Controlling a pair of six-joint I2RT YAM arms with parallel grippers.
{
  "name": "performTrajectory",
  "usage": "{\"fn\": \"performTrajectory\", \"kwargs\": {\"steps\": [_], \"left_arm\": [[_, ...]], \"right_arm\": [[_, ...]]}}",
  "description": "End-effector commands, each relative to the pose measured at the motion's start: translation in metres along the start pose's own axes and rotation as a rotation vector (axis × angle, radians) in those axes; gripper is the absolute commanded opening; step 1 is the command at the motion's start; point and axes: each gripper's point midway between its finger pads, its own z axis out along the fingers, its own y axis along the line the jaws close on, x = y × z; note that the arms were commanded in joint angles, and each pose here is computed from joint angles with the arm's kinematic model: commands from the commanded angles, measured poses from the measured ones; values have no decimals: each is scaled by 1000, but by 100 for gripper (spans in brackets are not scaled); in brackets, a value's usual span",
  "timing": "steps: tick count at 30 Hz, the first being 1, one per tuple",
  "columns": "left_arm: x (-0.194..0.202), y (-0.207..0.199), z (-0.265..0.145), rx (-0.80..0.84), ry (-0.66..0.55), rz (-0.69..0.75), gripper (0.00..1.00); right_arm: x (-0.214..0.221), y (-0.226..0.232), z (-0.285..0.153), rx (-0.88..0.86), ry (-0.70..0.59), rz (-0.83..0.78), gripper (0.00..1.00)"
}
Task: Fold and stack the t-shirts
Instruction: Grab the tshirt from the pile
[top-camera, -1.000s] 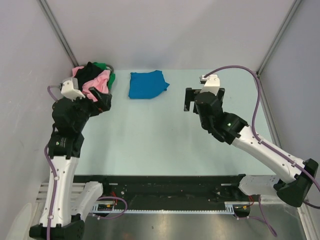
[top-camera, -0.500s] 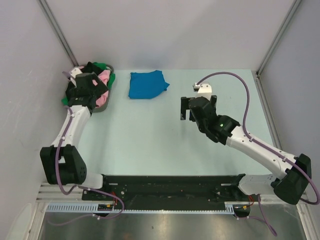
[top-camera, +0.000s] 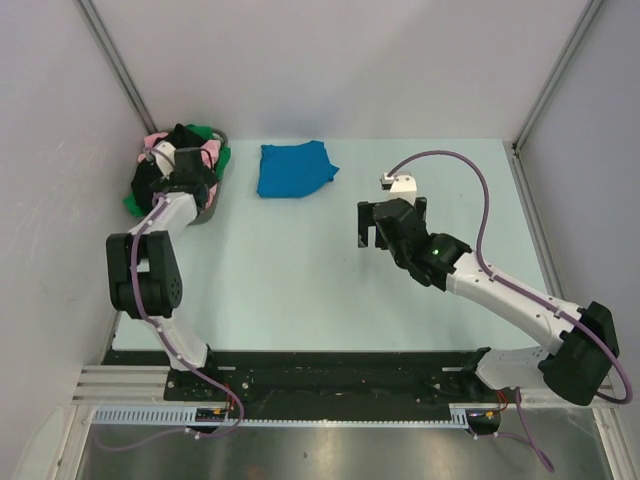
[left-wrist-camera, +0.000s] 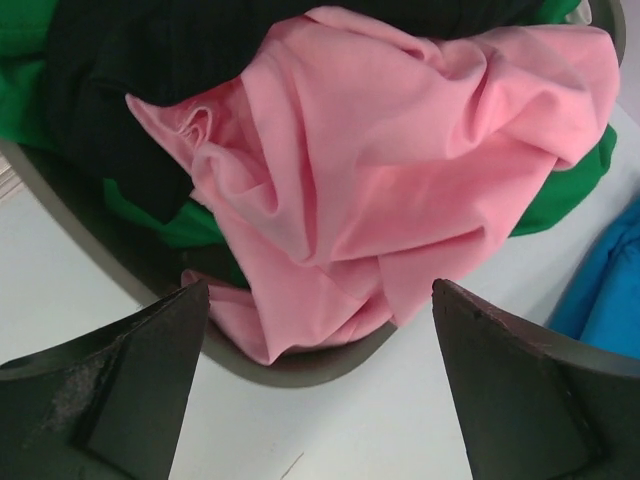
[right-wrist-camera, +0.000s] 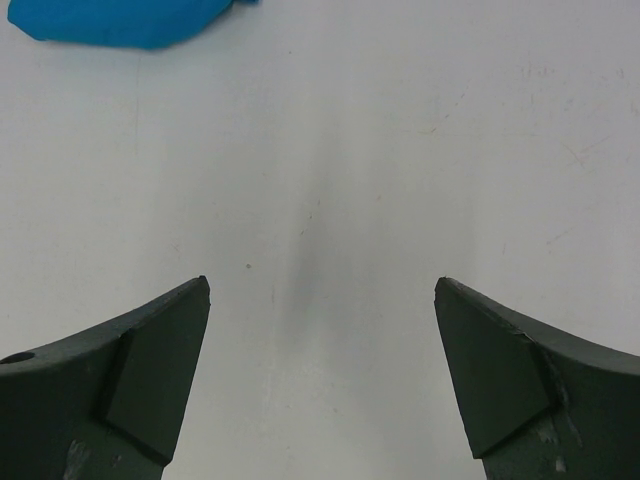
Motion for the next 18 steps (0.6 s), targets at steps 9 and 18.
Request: {"fn": "performTrajectory", "kwargs": {"steps": [9, 18], "left_arm": [[-39, -27, 45, -28, -111, -90, 89], [-23, -14, 70, -39, -69, -90, 50]], "right_arm": [[31, 12, 32, -20, 72, -28, 100], [46, 22, 44, -50, 113, -35, 100]]}}
